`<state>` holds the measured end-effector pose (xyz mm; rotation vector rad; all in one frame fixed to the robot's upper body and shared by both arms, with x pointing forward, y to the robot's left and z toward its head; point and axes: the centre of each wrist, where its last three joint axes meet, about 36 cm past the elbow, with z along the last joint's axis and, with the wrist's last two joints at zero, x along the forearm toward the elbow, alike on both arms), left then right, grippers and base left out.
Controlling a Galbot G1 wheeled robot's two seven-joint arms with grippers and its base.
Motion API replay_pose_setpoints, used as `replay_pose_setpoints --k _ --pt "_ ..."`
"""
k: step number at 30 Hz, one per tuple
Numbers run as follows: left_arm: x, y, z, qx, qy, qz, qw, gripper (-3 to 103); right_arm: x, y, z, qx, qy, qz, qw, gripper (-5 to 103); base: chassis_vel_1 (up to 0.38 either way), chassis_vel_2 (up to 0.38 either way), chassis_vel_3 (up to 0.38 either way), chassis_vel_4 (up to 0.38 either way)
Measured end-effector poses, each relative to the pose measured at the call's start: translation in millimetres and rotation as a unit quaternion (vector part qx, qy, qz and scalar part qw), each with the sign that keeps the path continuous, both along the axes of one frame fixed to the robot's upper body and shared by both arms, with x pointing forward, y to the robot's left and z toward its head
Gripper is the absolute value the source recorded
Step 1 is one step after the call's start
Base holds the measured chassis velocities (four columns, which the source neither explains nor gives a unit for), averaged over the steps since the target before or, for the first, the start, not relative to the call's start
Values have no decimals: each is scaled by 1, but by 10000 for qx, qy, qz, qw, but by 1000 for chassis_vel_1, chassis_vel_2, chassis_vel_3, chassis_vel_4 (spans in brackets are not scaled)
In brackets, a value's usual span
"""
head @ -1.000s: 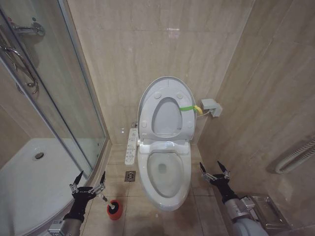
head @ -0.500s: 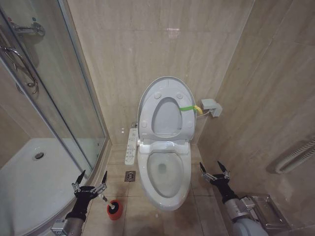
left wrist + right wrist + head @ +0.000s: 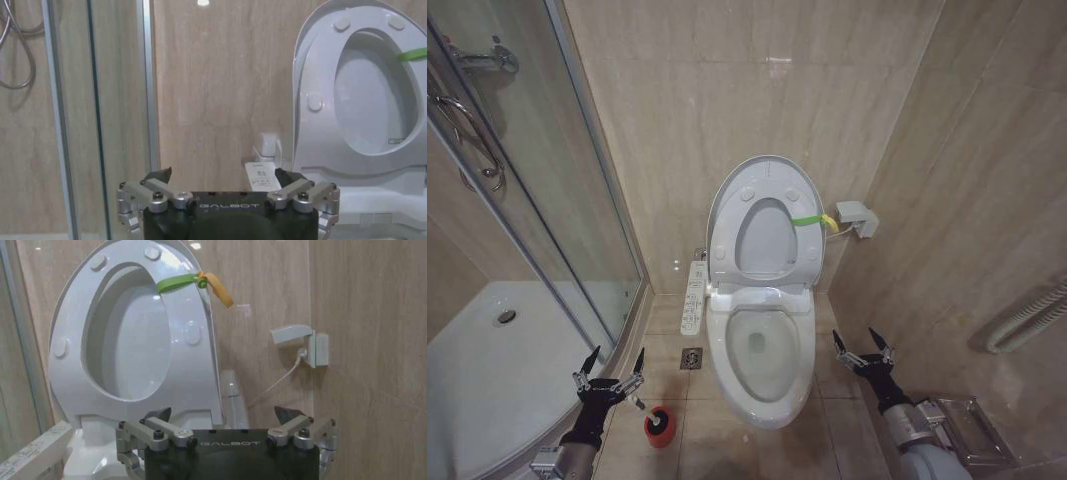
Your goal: Open the toilet lid, clean the toilet bowl with a toilet brush, close the toilet lid, and flush.
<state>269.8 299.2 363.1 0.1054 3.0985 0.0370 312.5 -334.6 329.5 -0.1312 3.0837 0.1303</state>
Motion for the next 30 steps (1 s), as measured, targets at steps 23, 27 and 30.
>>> replay_pose_setpoints --k 23,27,30 --pt "0 0 0 -2 0 2 10000 100 0 0 0 0 0 0 10000 100 0 0 0 0" --pt "0 0 0 -2 0 2 10000 100 0 0 0 0 0 0 10000 100 0 0 0 0" --pt "0 0 0 -2 -1 2 10000 100 0 0 0 0 0 0 10000 100 0 0 0 0"
